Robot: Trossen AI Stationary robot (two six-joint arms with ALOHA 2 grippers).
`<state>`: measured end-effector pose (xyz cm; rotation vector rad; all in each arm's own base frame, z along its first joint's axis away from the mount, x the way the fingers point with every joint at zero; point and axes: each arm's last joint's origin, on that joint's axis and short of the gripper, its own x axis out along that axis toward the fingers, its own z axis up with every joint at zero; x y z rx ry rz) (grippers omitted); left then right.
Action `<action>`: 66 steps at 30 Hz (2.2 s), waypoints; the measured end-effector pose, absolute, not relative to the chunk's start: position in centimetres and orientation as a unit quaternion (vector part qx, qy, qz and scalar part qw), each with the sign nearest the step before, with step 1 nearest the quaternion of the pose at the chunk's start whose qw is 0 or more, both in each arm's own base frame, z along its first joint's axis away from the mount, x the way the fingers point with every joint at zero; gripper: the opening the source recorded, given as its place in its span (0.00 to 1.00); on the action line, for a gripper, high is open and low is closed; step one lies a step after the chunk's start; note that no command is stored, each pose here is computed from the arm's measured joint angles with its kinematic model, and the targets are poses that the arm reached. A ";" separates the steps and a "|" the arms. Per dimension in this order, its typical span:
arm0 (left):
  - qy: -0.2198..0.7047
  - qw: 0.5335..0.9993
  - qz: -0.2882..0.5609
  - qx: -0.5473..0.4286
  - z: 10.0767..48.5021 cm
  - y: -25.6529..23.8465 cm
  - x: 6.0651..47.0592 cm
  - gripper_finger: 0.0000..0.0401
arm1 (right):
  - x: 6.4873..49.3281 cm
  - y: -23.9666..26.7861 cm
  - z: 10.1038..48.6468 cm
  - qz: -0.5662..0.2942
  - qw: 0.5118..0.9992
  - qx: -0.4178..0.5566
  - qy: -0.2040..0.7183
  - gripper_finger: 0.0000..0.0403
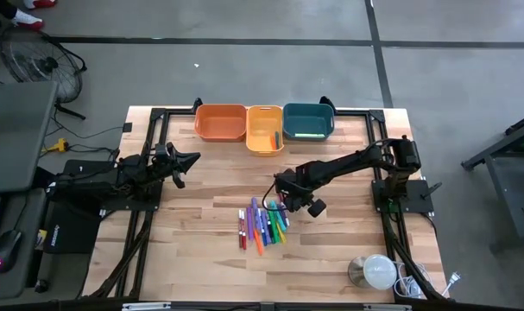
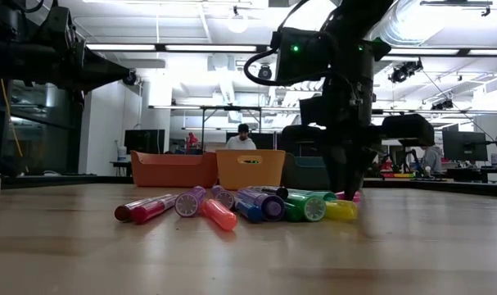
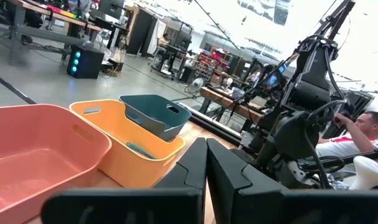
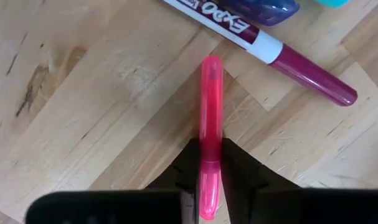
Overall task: Pick & Place Markers
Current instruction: Put the pink pen into the yellow bin
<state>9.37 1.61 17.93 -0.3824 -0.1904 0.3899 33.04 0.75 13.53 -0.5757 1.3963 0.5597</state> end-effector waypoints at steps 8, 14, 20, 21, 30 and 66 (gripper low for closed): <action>-0.094 0.958 0.193 -0.188 17.9 1.6 9.4 0.01 | 33.1 0.7 14.6 0.244 0.677 -0.259 0.644 0.09; -0.094 0.959 0.192 -0.188 17.9 1.6 9.4 0.01 | 33.8 0.2 16.4 0.223 0.663 -0.293 0.652 0.07; -0.094 0.958 0.192 -0.188 17.9 1.6 9.4 0.01 | 34.9 -0.5 18.7 0.198 0.646 -0.353 0.647 0.09; -0.094 0.959 0.192 -0.188 17.9 1.6 9.4 0.01 | 35.1 -0.7 19.1 0.195 0.644 -0.358 0.647 0.09; -0.094 0.958 0.192 -0.189 17.9 1.6 9.4 0.01 | 36.3 -3.5 21.7 0.151 0.605 -0.453 0.637 0.08; -0.093 0.959 0.192 -0.188 17.9 1.6 9.4 0.01 | 40.2 -13.2 19.5 0.068 0.535 -0.591 0.600 0.12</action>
